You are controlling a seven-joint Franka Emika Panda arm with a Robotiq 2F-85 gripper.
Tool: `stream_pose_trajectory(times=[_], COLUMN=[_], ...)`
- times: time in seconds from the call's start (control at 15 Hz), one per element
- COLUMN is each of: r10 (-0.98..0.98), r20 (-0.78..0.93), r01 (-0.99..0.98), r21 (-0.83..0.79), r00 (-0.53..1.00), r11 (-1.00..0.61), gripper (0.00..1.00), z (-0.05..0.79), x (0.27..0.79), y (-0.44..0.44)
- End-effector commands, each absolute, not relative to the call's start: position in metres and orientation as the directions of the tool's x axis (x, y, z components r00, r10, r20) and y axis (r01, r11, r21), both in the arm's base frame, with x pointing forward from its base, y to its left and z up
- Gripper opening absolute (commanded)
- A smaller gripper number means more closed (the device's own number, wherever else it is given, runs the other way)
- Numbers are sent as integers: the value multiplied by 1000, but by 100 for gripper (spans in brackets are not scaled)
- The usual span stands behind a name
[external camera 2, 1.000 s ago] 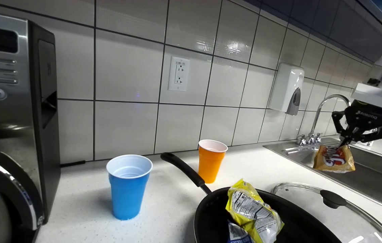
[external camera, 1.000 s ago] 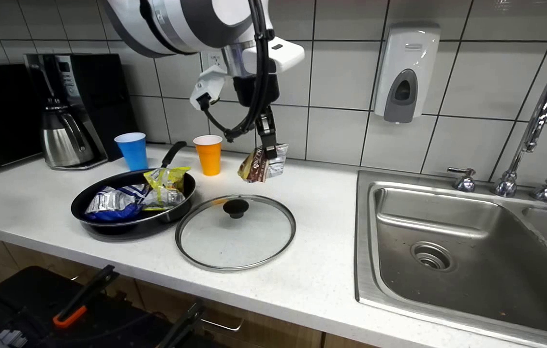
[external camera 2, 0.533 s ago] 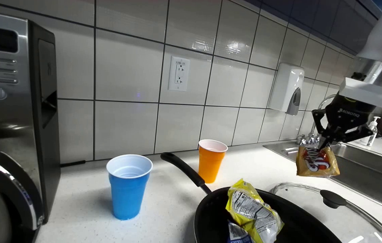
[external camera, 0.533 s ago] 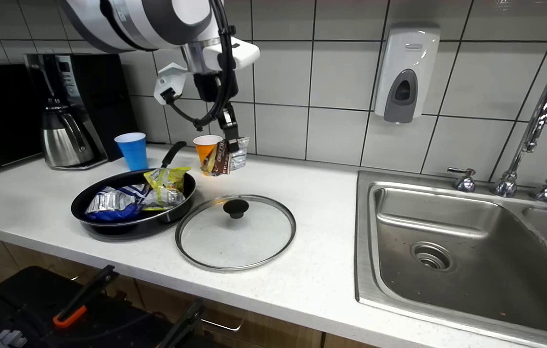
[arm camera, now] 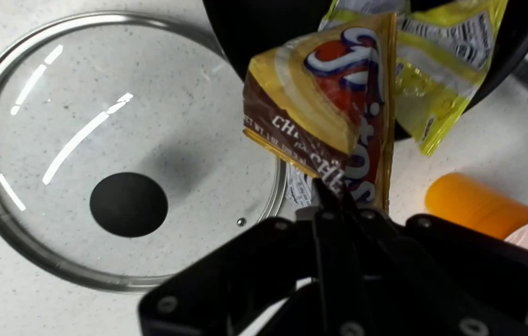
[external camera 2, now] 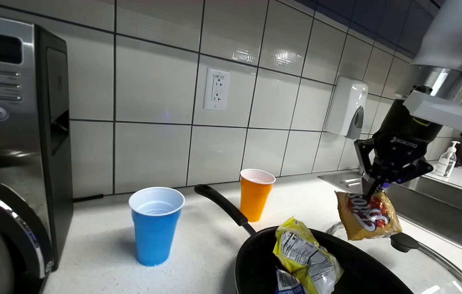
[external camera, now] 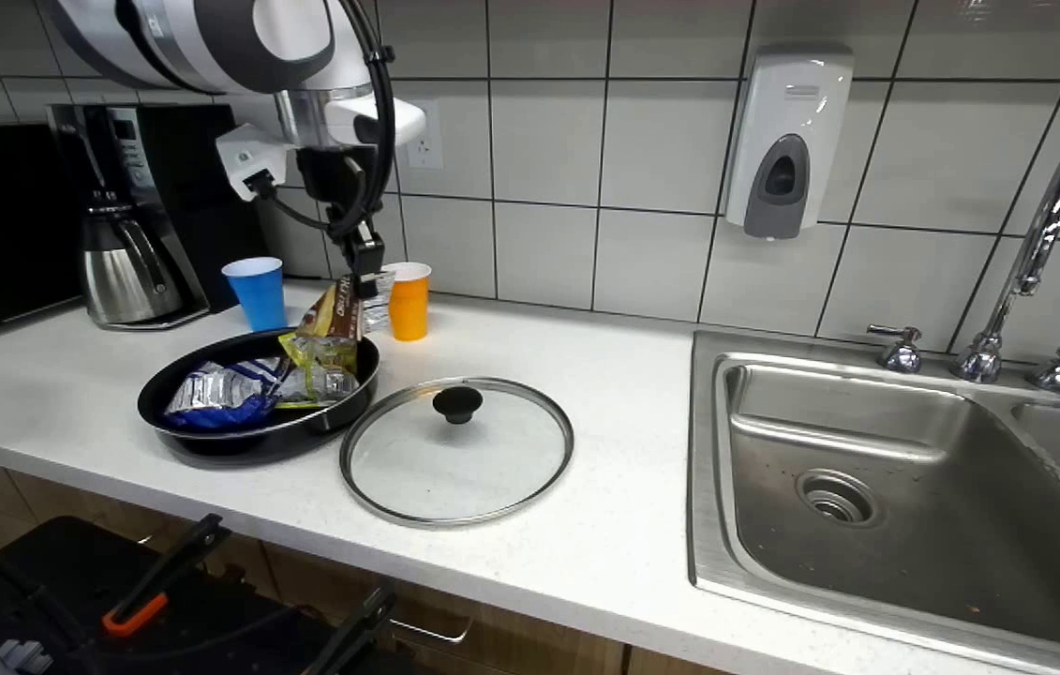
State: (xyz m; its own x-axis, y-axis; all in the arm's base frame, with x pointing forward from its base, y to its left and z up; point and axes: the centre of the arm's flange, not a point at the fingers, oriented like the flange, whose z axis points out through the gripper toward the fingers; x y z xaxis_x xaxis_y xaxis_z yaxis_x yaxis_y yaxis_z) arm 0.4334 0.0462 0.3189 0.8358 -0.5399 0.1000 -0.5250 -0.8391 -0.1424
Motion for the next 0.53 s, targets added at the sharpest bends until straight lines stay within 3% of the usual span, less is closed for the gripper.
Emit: stream_pose_trajectory(times=[0.0,0.47], r10=[-422,-307], r20=[29,-49], r01=[-416,-311], r21=[-130,-98], r00=[906,950], r11=[-900,-945], gripper=[0,0], z=[316,282], x=[427,419], y=[73,104])
